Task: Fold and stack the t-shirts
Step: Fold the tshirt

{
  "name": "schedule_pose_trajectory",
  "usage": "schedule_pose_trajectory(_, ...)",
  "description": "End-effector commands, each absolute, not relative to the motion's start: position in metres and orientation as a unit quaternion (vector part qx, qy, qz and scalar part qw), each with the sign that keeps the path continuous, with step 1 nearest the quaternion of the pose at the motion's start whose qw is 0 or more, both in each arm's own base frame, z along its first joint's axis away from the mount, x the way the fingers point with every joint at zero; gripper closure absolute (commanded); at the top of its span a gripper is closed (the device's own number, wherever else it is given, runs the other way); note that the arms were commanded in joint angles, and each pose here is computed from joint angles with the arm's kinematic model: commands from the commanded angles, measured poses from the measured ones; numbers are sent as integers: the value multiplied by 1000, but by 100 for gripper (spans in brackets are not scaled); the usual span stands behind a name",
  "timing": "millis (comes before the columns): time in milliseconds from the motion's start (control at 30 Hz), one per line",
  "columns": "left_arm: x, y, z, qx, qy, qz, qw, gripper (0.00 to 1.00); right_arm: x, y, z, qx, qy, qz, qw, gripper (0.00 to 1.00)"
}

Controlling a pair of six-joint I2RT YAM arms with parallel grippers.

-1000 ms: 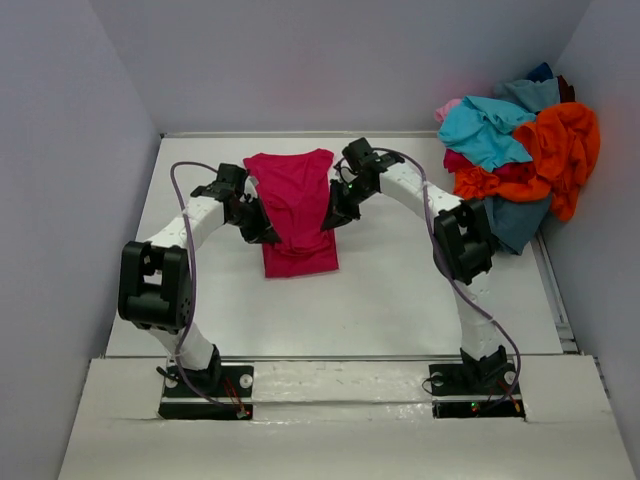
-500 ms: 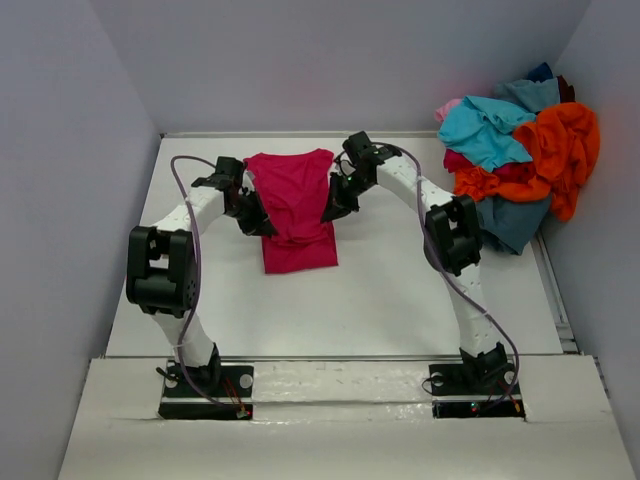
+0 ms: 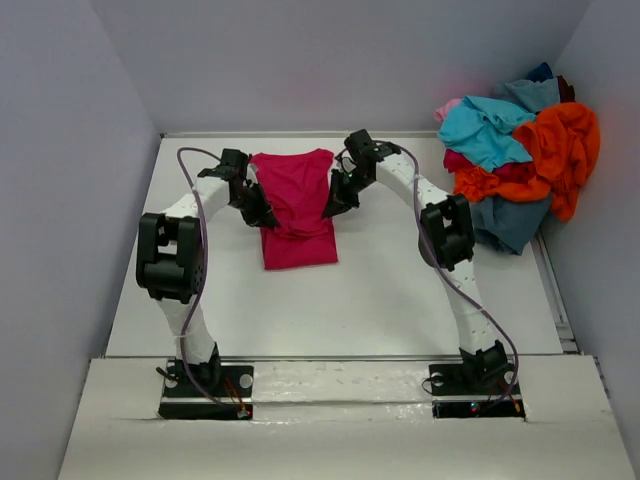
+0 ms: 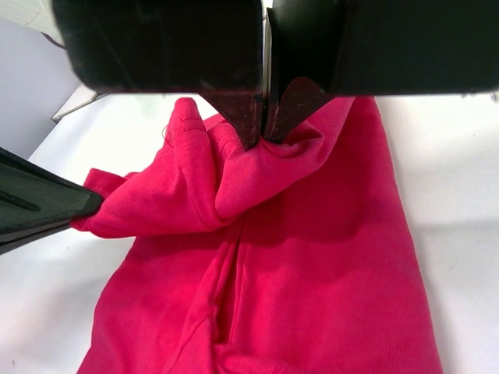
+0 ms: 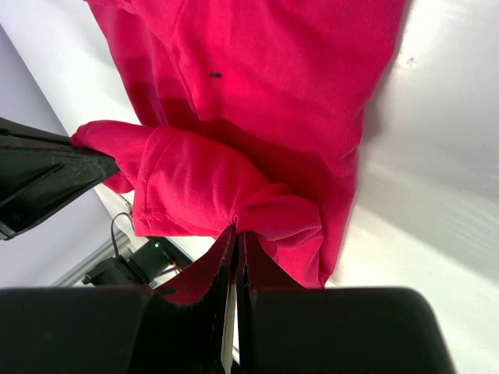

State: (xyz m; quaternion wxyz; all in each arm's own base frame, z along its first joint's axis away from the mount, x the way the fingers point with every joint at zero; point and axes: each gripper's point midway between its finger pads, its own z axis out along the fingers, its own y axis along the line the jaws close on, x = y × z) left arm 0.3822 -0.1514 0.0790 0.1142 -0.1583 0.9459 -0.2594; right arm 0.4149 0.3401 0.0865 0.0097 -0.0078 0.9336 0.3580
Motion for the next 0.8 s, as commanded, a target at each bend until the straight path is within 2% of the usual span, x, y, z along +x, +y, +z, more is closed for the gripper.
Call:
schedule_pose_trajectory(0, 400, -149, 94, -155, 943, -259, 140, 94, 430, 337, 99, -18, 926, 376, 27, 93)
schedule_pose_trajectory(200, 405, -147, 88, -156, 945, -252, 141, 94, 435, 333, 94, -28, 926, 374, 35, 70)
schedule_pose_trajectory(300, 405, -145, 82, -160, 947, -243, 139, 92, 436, 333, 91, -34, 926, 374, 35, 55)
schedule_pose_trajectory(400, 405, -144, 77, -165, 946, -242, 139, 76, 436, 333, 89, -35, 926, 375, 34, 43)
schedule_pose_trajectory(433, 406, -144, 77, -166, 946, -241, 140, 59, 435, 333, 88, -34, 926, 374, 33, 41)
schedule_pose_trajectory(533, 407, -141, 75, -169, 947, -232, 144, 38, 435, 333, 90, -35, 926, 374, 36, 37)
schedule_pose_trajectory(667, 412, -137, 79, -168, 947, -223, 158, 29, 435, 331, 96, -36, 927, 371, 41, 37)
schedule_pose_trajectory(767, 415, -136, 90, -166, 946, -222, 170, 27, 433, 329, 104, -39, 927, 369, 47, 37)
